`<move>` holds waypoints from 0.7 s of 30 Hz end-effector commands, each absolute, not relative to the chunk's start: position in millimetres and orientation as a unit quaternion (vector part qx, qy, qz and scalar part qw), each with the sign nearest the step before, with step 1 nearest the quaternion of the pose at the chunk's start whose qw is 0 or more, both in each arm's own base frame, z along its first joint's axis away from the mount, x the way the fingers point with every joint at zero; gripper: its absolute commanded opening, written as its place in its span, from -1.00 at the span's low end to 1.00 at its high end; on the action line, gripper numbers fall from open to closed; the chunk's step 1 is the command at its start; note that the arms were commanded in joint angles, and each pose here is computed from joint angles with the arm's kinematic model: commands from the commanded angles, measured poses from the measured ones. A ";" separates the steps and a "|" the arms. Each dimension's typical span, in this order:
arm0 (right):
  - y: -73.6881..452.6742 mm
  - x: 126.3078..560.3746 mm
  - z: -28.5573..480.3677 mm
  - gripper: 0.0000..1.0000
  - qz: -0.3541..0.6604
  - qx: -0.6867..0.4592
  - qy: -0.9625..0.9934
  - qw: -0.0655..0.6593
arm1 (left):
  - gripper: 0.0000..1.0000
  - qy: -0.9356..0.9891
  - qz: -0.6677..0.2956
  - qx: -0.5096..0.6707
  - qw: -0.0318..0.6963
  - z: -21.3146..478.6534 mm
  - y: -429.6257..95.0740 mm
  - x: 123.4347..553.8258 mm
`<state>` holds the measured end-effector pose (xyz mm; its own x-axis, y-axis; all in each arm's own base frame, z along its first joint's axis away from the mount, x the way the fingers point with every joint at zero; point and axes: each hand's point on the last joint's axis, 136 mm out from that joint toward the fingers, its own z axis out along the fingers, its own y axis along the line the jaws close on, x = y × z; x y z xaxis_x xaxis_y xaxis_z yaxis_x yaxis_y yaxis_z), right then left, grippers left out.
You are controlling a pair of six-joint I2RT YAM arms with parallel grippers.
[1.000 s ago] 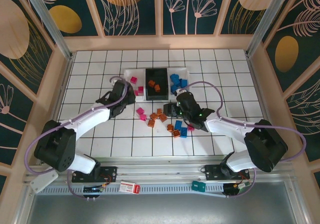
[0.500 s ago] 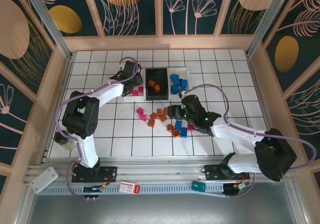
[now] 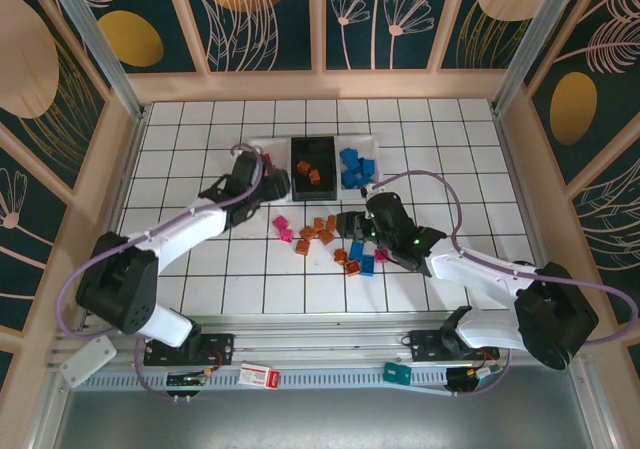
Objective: Sort the legos into containers by color
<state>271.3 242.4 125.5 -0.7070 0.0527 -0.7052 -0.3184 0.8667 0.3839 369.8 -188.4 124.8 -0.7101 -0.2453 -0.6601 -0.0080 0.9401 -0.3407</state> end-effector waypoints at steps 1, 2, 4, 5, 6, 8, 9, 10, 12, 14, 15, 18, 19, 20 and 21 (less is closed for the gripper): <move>243.1 272.2 117.9 0.31 0.249 -0.062 0.892 0.372 | 0.54 0.919 -0.193 -0.056 0.338 96.9 -210.2 335.5; 243.8 272.6 117.2 0.30 0.250 -0.062 0.892 0.371 | 0.54 0.923 -0.196 -0.053 0.327 88.5 -214.1 327.1; 244.7 272.9 117.6 0.31 0.252 -0.061 0.892 0.371 | 0.54 0.927 -0.201 -0.048 0.314 78.0 -219.7 316.2; 244.7 273.1 117.8 0.31 0.252 -0.061 0.891 0.371 | 0.54 0.928 -0.200 -0.047 0.312 74.0 -220.2 312.4; 244.3 272.8 118.1 0.30 0.253 -0.060 0.891 0.372 | 0.54 0.929 -0.197 -0.046 0.310 70.1 -219.5 309.9; 243.3 272.1 119.3 0.31 0.253 -0.059 0.891 0.373 | 0.54 0.932 -0.186 -0.045 0.308 62.7 -215.8 307.6; 242.5 271.8 120.0 0.31 0.253 -0.058 0.890 0.374 | 0.53 0.934 -0.184 -0.043 0.304 58.8 -215.6 306.1; 242.0 271.5 120.4 0.31 0.253 -0.057 0.890 0.374 | 0.51 0.935 -0.183 -0.039 0.302 56.1 -215.5 304.7; 239.6 270.5 120.6 0.31 0.250 -0.056 0.891 0.375 | 0.50 0.938 -0.182 -0.036 0.294 48.4 -215.0 300.5; 237.9 270.3 121.2 0.31 0.248 -0.055 0.891 0.376 | 0.49 0.939 -0.184 -0.032 0.289 42.4 -215.9 297.0; 237.3 270.5 121.3 0.31 0.247 -0.054 0.891 0.377 | 0.48 0.939 -0.187 -0.032 0.286 39.9 -216.5 295.9; 237.3 271.6 122.5 0.31 0.246 -0.054 0.891 0.378 | 0.44 0.940 -0.194 -0.025 0.279 33.5 -221.0 292.6; 237.6 272.0 122.7 0.31 0.245 -0.053 0.891 0.379 | 0.42 0.941 -0.196 -0.022 0.276 31.5 -222.7 291.8; 238.1 272.4 122.4 0.31 0.245 -0.054 0.891 0.378 | 0.40 0.942 -0.195 -0.020 0.274 28.8 -223.7 291.3; 238.6 273.0 122.5 0.31 0.245 -0.053 0.891 0.378 | 0.32 0.943 -0.193 -0.020 0.272 26.1 -224.1 291.6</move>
